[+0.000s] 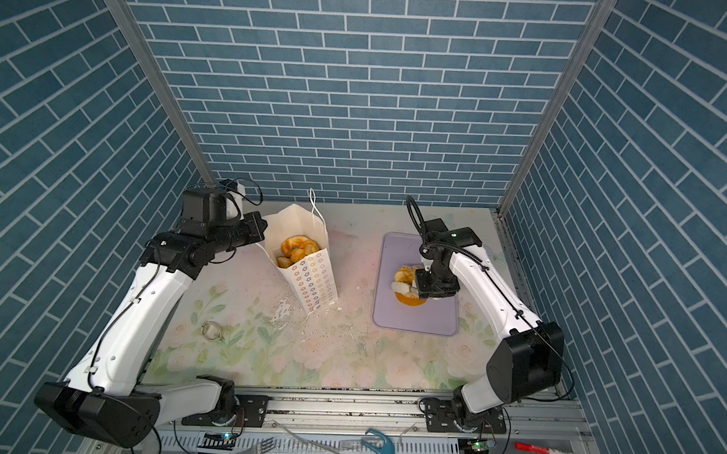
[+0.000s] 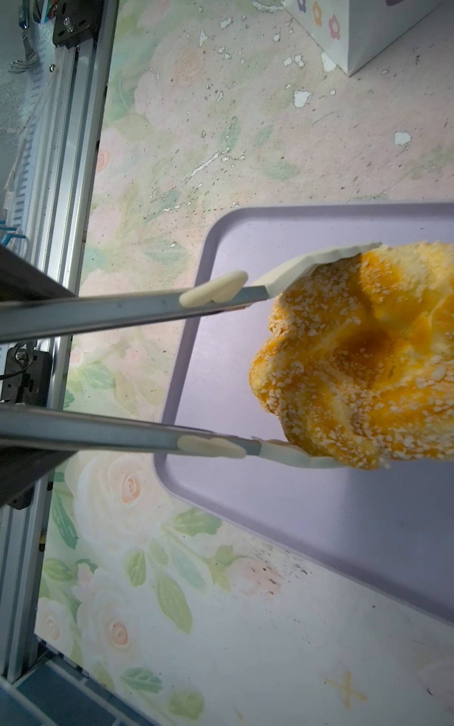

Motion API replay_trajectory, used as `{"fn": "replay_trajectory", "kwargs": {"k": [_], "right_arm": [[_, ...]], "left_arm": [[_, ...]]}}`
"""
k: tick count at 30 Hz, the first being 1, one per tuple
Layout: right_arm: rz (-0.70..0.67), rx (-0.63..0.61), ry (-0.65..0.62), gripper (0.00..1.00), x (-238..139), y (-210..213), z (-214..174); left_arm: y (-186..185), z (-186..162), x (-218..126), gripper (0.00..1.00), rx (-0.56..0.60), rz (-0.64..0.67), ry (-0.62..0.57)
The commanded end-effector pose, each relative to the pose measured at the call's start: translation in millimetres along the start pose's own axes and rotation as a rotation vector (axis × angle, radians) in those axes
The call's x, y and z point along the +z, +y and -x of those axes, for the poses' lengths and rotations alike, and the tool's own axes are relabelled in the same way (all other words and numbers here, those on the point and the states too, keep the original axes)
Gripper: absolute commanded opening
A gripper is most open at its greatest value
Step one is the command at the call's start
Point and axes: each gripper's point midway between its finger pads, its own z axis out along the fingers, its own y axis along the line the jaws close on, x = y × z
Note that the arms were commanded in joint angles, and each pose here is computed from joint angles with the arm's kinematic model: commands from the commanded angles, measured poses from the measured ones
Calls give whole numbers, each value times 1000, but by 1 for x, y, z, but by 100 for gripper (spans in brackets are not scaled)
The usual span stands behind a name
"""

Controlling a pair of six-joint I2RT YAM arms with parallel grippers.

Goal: Place the fake bread into the paper bag
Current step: 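Lower the tongs onto the sugar-coated bun, close and lift it, then raise the sugar-coated bun in the tongs and carry it over the paper bag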

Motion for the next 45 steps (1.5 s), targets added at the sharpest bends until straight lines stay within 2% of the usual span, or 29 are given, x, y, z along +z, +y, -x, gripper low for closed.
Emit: {"fn": "replay_trajectory", "kwargs": {"k": [1,10,14,18,22,30,39,45], "right_arm": [[-22,15,-11,51,-3,-3,-2],[-61,18,-85,52,-9,-8,17],[-2,-5,-119,52,-13,3,27],[6,-12,-67,45,1,6,26],[-4,-13,-87,39,-3,4,25],[0,-1,-173,31,-25,3,32],[5,-21,-289,30,-64,2,34],[19,-42,-417,30,-99,5,42]], "left_arm": [[2,-2,-2,0,9,9,0],[1,-2,-2,0,3,8,2],[3,-2,-2,0,5,15,1],[3,-2,-1,0,-1,15,3],[3,-2,-3,0,4,23,3],[6,-4,-2,0,14,37,24],[6,-6,-3,0,10,37,24],[7,-7,-6,0,7,35,14]]}}
